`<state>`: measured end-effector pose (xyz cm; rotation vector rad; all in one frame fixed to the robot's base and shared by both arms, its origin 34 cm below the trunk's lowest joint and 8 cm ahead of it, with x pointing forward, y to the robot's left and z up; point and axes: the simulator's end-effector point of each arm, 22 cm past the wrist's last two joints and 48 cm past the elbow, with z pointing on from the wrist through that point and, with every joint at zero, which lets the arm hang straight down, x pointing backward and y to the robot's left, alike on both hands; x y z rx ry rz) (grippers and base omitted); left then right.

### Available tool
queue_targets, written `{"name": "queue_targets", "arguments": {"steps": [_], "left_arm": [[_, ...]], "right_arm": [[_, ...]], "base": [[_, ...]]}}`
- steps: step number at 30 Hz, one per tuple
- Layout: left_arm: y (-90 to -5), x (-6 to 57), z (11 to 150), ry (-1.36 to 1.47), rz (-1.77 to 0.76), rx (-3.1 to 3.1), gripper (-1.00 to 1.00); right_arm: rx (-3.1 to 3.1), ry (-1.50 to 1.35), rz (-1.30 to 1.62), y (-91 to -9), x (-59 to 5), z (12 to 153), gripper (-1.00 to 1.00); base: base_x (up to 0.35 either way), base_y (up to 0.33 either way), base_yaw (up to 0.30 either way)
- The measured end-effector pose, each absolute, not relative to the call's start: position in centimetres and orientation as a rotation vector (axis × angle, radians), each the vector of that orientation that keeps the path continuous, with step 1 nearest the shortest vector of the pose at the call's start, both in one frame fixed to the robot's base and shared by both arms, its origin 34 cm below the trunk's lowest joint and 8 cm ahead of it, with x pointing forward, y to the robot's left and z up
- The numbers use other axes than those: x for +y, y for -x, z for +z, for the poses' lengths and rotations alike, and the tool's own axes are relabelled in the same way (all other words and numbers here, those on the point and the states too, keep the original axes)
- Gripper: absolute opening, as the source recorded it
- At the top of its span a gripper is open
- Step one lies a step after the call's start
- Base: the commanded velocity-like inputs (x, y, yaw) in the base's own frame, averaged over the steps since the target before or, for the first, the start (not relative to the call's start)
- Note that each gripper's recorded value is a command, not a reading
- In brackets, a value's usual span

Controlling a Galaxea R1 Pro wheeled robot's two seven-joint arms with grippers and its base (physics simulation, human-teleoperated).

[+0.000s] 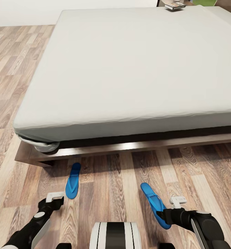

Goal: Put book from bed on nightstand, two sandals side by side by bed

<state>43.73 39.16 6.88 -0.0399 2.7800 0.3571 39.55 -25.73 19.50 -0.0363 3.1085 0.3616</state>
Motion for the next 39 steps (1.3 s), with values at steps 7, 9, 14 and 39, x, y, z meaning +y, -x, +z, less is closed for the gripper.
{"name": "queue_targets", "arguments": {"steps": [7,9,14,39], "left_arm": [[-43.4,40.1,6.9,0.032,0.38,2.785,1.0],[-43.1,40.3,6.9,0.032,0.386,2.79,1.0],[-42.4,40.8,6.7,0.032,0.402,2.802,1.0],[-42.2,73.0,26.8,-0.017,1.653,2.302,1.0]], "right_arm": [[3.11,0.036,0.357,-39.5,-25.8,19.5,-1.0],[3.11,0.035,0.358,-39.5,-25.8,19.4,-1.0],[3.111,0.036,0.356,-39.5,-25.9,19.4,-1.0],[3.112,0.007,0.322,-39.6,-27.3,19.5,-1.0]], "base": [[0.0,0.03,0.0],[0.0,0.114,0.0],[0.0,0.048,0.0],[0.0,0.002,0.0]]}}
